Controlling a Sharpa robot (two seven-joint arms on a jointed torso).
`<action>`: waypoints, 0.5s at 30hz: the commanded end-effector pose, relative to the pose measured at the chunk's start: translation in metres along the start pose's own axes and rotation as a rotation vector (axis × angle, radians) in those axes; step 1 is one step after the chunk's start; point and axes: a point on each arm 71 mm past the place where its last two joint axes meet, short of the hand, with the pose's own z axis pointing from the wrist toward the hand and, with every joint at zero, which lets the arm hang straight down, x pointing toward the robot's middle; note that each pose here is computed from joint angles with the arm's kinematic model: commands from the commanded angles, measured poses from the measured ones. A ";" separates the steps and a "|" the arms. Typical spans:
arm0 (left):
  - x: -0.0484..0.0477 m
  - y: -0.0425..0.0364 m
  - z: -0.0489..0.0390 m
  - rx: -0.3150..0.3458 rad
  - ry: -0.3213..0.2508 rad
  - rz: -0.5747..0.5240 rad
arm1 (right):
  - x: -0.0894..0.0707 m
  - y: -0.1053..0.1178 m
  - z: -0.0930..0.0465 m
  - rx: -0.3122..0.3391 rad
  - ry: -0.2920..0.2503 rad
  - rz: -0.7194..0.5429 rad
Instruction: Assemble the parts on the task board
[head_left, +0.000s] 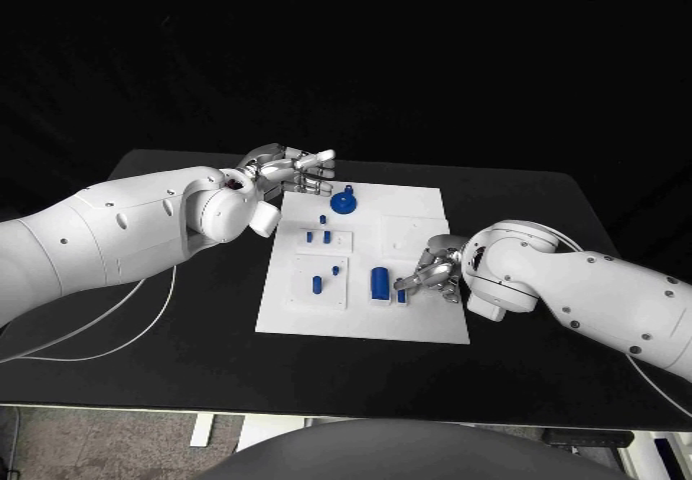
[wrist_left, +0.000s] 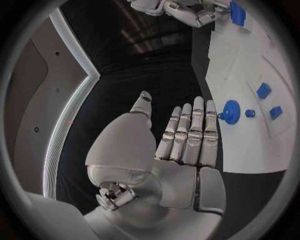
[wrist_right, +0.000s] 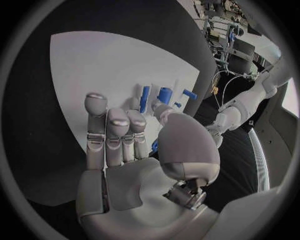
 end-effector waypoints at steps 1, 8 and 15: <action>0.0011 -0.0019 0.0007 0.014 0.009 0.002 | -0.004 -0.005 0.000 0.007 -0.042 0.021; -0.0069 -0.0043 0.0005 0.054 -0.050 0.003 | -0.020 -0.018 -0.002 -0.063 -0.113 0.103; -0.0175 -0.0078 0.0009 0.111 -0.138 -0.011 | -0.068 -0.033 -0.002 -0.300 -0.250 0.330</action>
